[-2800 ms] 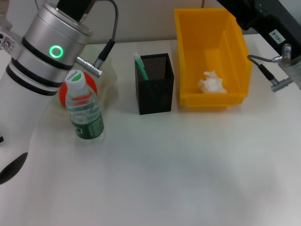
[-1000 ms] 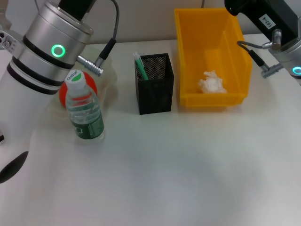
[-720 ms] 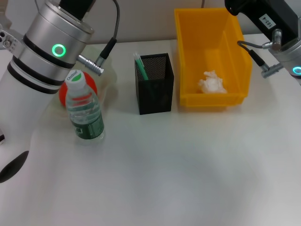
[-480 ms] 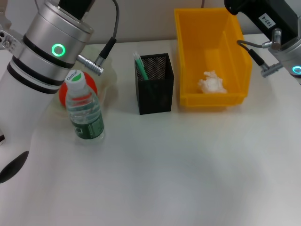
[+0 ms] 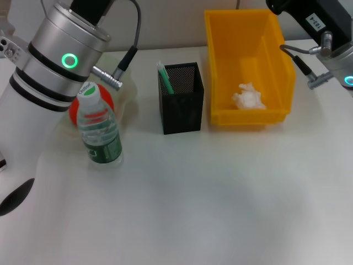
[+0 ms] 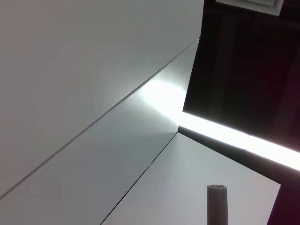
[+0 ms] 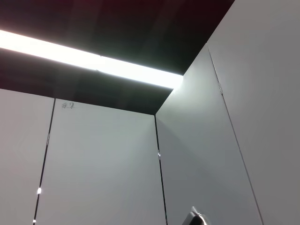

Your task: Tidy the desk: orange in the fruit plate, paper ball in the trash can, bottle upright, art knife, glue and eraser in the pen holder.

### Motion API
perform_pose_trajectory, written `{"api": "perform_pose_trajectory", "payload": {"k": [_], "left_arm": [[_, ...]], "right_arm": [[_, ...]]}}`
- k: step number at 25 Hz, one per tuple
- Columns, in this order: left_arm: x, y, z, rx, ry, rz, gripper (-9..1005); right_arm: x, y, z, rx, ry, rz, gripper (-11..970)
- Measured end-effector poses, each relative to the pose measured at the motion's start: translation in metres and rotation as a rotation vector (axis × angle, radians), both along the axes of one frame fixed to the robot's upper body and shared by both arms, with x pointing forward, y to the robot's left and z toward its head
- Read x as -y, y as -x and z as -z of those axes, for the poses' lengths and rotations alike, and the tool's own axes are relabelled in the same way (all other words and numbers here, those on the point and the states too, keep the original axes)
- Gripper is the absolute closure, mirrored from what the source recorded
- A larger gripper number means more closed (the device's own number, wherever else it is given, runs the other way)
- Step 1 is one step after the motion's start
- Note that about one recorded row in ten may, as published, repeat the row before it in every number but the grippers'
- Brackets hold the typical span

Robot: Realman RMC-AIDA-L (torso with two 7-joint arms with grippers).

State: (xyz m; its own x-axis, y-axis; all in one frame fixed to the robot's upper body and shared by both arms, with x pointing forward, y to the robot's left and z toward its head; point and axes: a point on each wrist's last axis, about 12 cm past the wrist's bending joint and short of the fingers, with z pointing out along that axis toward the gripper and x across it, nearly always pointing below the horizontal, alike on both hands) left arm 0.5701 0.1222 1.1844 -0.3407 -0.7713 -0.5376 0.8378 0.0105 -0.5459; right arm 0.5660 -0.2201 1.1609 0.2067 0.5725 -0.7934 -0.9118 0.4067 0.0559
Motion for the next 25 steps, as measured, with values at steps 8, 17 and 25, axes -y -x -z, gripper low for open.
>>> {"api": "perform_pose_trajectory", "payload": {"k": [8,17,25], "left_arm": [[-0.0003,0.0010,0.0009,-0.002,-0.001,0.001,835],[0.0009,0.0043,-0.0006,0.034,-0.004,0.007,825],[0.0034,0.0072,0.0000,0.045,-0.009,0.020,694]], "right_arm": [[0.0005,0.0004,0.0001,0.005,0.000,0.004,815],[0.0014,0.0013,0.0009,0.005,0.000,0.007,816],[0.0018,0.0018,0.0009,0.006,-0.006,0.008,816]]}}
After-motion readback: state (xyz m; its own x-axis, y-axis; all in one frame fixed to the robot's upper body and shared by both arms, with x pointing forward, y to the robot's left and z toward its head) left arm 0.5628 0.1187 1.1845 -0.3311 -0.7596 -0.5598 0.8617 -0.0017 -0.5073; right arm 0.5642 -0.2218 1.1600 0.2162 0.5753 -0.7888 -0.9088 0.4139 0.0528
